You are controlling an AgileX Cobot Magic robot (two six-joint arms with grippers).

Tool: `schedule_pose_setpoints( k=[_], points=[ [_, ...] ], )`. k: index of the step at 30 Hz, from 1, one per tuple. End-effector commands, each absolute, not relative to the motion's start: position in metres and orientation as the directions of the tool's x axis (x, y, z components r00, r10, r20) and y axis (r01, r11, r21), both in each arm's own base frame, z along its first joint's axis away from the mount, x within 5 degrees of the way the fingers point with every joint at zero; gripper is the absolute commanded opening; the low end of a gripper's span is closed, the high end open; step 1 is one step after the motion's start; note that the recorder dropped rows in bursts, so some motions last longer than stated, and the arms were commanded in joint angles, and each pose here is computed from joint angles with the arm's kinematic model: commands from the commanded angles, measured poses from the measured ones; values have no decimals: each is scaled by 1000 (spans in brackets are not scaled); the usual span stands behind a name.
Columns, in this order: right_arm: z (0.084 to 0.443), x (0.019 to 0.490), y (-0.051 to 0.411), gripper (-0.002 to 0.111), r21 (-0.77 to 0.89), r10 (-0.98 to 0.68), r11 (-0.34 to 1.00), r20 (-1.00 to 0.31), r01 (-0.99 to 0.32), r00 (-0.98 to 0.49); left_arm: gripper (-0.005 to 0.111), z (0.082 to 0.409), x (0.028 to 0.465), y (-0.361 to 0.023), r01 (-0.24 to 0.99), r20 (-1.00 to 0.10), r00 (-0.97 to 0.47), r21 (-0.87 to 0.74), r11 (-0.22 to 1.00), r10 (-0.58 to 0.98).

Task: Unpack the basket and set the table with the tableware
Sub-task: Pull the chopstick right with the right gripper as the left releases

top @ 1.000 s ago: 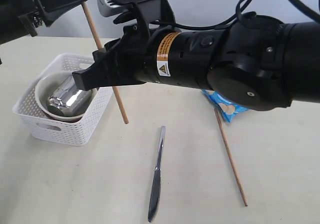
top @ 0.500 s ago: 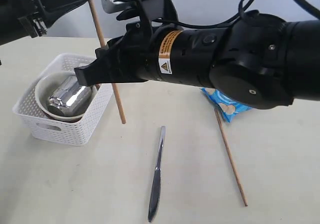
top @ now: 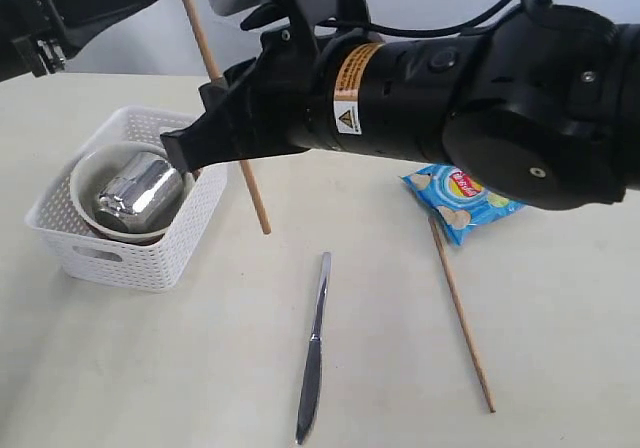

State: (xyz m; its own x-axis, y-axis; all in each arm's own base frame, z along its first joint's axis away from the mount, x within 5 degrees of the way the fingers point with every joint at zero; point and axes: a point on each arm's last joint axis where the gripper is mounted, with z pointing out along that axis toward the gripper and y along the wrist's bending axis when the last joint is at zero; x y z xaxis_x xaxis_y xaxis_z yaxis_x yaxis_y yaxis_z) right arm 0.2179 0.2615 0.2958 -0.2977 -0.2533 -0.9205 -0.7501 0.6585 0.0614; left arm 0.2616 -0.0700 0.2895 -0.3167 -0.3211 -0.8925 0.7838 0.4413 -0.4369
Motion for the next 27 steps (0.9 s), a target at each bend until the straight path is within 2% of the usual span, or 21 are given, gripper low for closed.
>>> schedule_pose_setpoints(
  k=[1,9,11,13,18,23,27],
  points=[
    [296,229,244,0,35,-281,712,-901,-702,-330,67,285,258,-70,787,-894,-344,-442,431,-288],
    [311,237,202,0,-68,-361,787,-857,-614,-367,66,278,253,-72,785,-888,-394,-460,414,-238],
    [318,234,193,0,-121,-401,780,-851,-614,-340,61,270,249,-72,774,-877,-421,-480,413,-232],
    [327,230,186,0,-170,-428,773,-851,-611,-304,49,261,243,-73,761,-867,-443,-498,416,-227],
    [345,220,174,0,-235,-448,767,-863,-597,-235,1,238,228,-73,779,-897,-406,-439,448,-173],
    [348,213,159,0,-288,-507,778,-813,-558,-287,0,228,220,-74,779,-888,-441,-451,436,-131],
    [348,208,148,0,-357,-577,760,-754,-543,-313,0,219,210,-77,805,-879,-476,-443,394,-16]
  ],
)
